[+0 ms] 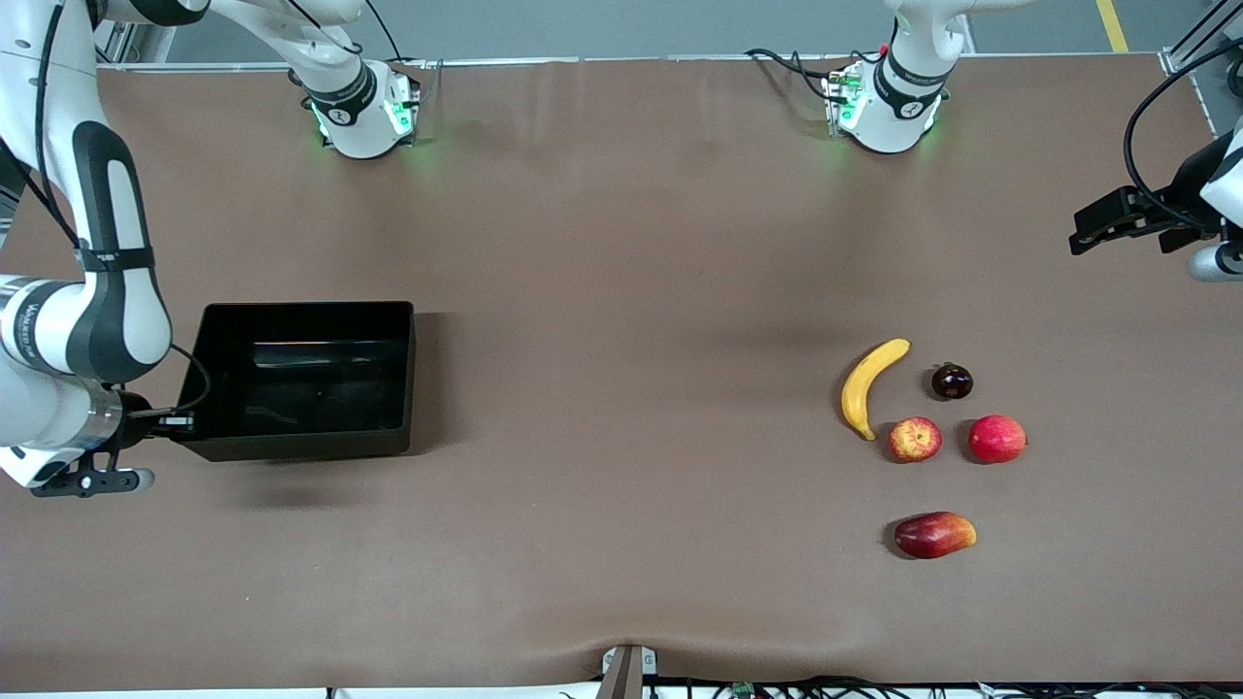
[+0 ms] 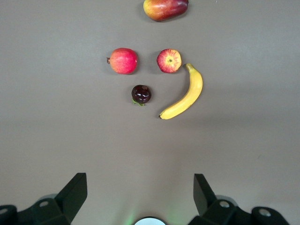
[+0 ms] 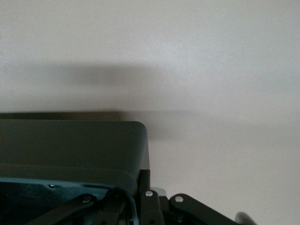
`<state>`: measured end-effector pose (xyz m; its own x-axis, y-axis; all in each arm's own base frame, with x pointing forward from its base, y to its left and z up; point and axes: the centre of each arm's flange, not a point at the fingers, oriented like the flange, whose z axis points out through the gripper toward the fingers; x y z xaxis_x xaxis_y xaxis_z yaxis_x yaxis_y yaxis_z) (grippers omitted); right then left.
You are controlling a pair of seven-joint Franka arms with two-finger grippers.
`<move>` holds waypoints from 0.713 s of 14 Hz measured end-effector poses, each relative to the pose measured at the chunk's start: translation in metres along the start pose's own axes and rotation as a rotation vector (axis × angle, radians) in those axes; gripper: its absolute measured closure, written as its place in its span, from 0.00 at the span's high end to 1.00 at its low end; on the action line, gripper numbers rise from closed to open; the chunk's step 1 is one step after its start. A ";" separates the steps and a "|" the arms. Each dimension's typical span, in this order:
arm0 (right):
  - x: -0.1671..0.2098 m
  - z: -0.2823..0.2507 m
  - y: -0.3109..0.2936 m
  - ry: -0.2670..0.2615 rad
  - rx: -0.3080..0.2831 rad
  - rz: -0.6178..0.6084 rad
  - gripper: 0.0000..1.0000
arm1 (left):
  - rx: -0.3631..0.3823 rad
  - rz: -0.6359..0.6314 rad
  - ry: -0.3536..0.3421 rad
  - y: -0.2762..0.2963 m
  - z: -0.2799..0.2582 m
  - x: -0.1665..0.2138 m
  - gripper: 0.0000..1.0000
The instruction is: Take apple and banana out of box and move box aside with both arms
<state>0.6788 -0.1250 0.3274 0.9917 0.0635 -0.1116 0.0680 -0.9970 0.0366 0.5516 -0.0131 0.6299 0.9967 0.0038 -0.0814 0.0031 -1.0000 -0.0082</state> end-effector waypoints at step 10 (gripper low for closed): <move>-0.014 0.038 0.061 0.014 0.080 0.087 0.06 | 0.000 -0.002 0.000 -0.001 0.000 0.000 1.00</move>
<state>0.6652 -0.1883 0.2934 0.9950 -0.0229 -0.0973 -0.0264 -0.9991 -0.0340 0.5516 -0.0122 0.6297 0.9966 0.0054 -0.0817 0.0047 -1.0000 -0.0082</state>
